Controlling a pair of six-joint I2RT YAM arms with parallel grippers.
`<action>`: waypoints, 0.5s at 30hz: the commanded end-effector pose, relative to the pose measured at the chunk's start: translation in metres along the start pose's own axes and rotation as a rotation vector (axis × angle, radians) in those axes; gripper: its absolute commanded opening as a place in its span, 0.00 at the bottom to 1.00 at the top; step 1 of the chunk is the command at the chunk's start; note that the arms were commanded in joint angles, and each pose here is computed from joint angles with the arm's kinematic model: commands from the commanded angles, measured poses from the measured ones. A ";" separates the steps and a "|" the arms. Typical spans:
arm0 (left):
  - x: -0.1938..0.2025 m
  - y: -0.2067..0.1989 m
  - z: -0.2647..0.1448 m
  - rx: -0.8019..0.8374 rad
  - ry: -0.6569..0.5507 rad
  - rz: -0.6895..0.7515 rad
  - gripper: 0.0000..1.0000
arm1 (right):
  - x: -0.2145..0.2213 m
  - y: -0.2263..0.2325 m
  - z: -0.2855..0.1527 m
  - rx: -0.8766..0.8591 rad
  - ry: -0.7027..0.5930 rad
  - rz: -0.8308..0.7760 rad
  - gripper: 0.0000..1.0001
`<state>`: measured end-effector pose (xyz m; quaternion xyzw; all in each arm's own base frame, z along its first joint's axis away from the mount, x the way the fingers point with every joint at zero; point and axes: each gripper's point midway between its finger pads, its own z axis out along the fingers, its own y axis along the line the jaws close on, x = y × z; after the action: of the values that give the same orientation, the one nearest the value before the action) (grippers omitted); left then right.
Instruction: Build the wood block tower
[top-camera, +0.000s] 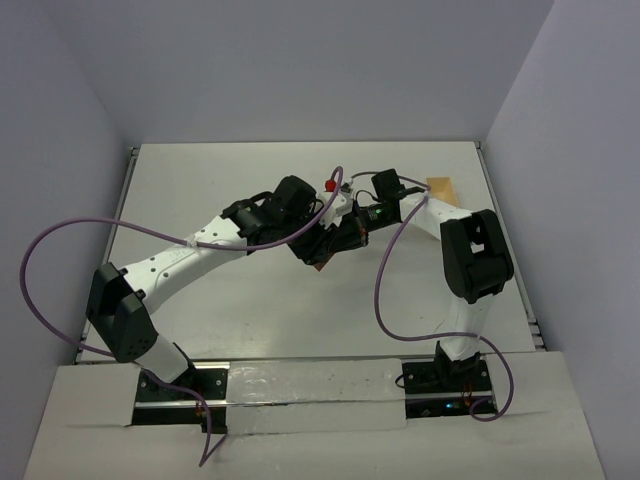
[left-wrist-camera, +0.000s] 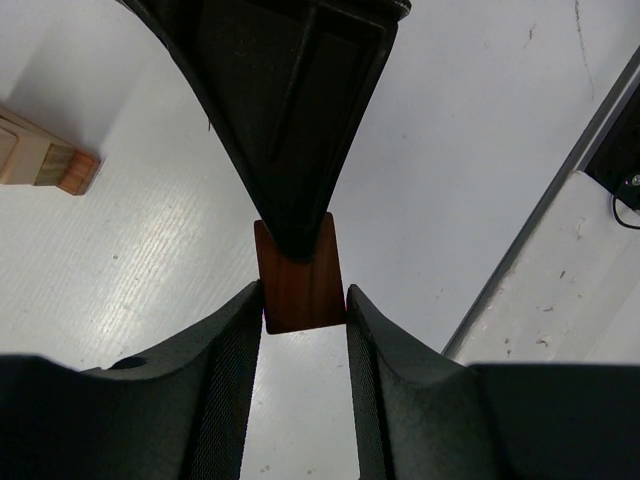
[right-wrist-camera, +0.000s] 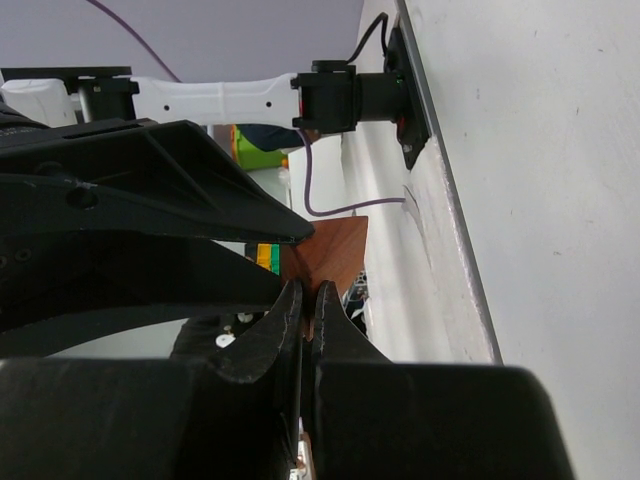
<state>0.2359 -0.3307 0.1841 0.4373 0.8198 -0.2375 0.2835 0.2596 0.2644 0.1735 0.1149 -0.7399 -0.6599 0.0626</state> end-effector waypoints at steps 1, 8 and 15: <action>-0.012 -0.009 0.002 0.030 -0.039 0.016 0.39 | 0.000 0.030 -0.008 -0.137 0.038 -0.002 0.00; -0.007 -0.008 0.005 0.033 -0.026 0.013 0.07 | 0.000 0.031 -0.009 -0.140 0.037 -0.007 0.01; -0.012 -0.012 -0.004 0.036 -0.058 -0.020 0.00 | 0.000 0.037 -0.010 -0.116 0.023 -0.034 0.79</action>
<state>0.2342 -0.3323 0.1840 0.4343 0.8209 -0.2405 0.2822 0.2616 0.2636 0.1754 0.1042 -0.7402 -0.6607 0.0689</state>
